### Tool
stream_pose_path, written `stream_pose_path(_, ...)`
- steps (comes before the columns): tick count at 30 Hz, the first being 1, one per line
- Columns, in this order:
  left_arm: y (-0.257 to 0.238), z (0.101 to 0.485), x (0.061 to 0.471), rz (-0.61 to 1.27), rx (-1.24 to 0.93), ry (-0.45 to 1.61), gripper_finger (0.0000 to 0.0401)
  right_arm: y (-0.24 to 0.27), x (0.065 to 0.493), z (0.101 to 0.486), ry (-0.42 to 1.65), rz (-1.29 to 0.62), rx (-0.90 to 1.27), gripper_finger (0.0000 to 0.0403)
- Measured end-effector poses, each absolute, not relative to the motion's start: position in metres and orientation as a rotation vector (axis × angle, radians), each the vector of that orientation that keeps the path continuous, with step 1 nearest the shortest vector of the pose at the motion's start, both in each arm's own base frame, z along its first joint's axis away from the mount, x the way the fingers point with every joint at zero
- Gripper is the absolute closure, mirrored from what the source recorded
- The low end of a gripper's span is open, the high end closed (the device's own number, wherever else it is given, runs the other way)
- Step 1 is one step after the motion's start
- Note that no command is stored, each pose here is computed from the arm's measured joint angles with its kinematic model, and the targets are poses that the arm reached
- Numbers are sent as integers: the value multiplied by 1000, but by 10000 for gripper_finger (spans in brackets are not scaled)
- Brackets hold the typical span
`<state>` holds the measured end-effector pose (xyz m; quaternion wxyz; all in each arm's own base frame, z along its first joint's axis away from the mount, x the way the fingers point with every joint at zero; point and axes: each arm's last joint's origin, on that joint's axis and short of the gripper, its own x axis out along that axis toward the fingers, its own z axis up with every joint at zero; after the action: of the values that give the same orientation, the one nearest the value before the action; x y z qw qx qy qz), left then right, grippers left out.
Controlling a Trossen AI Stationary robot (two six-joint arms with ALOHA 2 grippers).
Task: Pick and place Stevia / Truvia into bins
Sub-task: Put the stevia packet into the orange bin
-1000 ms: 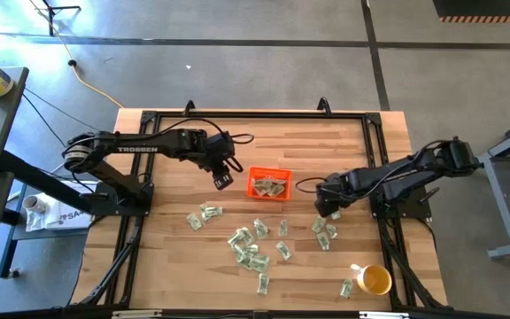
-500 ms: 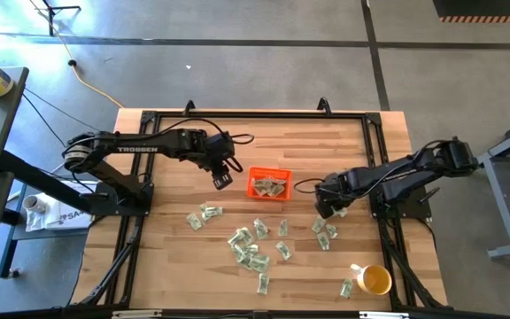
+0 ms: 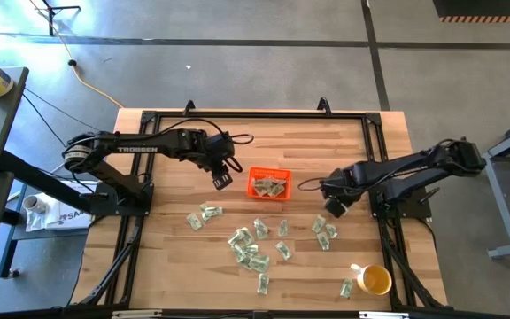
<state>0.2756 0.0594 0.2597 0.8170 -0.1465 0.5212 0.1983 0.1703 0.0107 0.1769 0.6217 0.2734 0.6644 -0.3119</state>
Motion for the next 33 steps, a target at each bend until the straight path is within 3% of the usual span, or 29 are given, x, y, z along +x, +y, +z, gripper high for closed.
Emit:
stream_pose_path(7,59,260,276,424,-312,1111,208,16,161,155,1610,-559,645,191)
stream_pose_path(11,59,260,276,427,-310,1110,208,20,159,150,1598,-514,569,148)
stream_pose_path(17,60,260,276,430,-311,1109,208,19,161,149,1549,-547,486,146)
stream_pose_path(26,60,260,276,455,-310,1105,208,19,167,149,1491,-486,403,181)
stream_pose_path(33,61,260,275,470,-309,1103,208,21,167,148,1522,-392,373,181)
